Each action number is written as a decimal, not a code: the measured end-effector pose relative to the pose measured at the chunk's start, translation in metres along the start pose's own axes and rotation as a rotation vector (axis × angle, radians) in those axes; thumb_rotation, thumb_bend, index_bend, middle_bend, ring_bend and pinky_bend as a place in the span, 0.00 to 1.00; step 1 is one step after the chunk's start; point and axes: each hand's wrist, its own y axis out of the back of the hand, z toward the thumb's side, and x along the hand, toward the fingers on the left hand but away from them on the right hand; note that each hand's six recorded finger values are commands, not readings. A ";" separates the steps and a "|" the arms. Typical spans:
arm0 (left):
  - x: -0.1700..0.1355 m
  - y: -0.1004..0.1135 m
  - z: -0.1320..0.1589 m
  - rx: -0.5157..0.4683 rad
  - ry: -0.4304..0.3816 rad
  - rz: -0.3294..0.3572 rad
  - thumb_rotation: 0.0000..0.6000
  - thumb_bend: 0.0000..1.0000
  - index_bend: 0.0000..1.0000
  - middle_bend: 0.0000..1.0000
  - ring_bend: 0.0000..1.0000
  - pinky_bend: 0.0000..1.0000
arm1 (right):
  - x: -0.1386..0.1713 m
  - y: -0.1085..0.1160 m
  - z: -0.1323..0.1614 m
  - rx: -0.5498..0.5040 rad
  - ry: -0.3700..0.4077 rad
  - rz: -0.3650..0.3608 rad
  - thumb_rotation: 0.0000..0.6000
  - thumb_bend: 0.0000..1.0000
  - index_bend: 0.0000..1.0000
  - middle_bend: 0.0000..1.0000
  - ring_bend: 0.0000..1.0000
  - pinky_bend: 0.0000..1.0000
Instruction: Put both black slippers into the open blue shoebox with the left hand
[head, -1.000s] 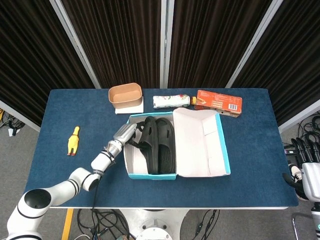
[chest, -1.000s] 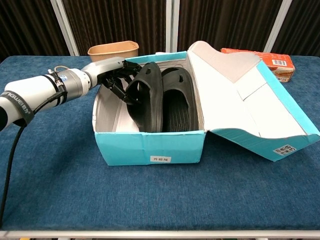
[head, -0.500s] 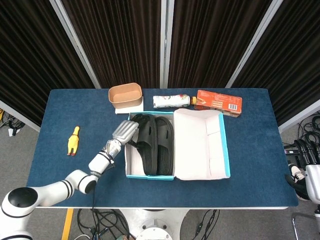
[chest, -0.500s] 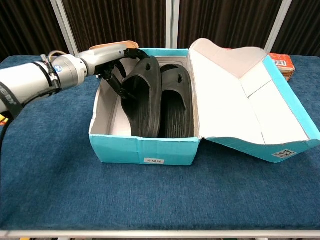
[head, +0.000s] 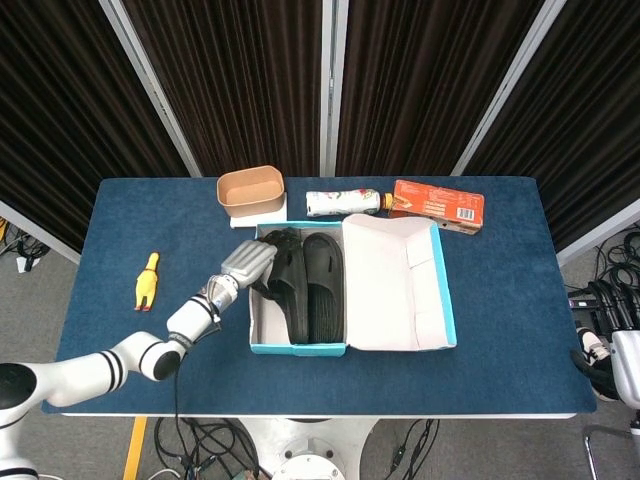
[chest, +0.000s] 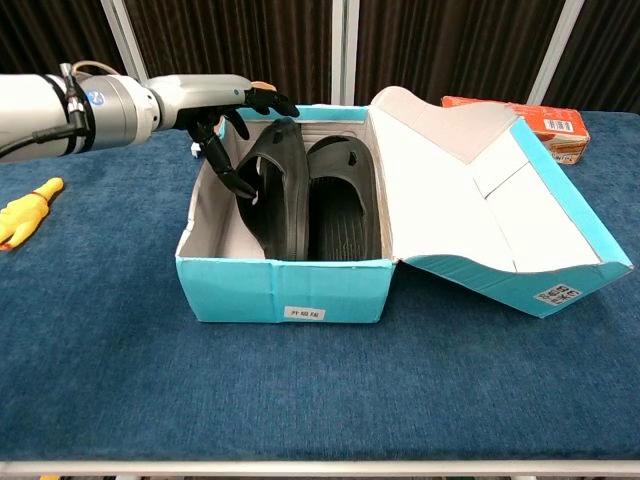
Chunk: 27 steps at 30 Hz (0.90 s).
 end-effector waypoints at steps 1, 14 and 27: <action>-0.001 0.002 0.002 -0.021 -0.003 0.002 1.00 0.00 0.09 0.09 0.00 0.21 | 0.000 0.000 0.000 0.000 0.000 0.000 1.00 0.10 0.06 0.06 0.00 0.06; -0.016 0.034 0.030 0.106 -0.148 0.183 0.91 0.00 0.45 0.36 0.09 0.21 | -0.002 -0.004 0.000 -0.010 0.006 0.006 1.00 0.10 0.06 0.06 0.00 0.06; -0.009 0.000 0.033 0.229 -0.128 0.074 0.85 0.00 0.44 0.35 0.09 0.21 | -0.002 -0.005 -0.002 -0.013 0.003 0.007 1.00 0.10 0.06 0.06 0.00 0.06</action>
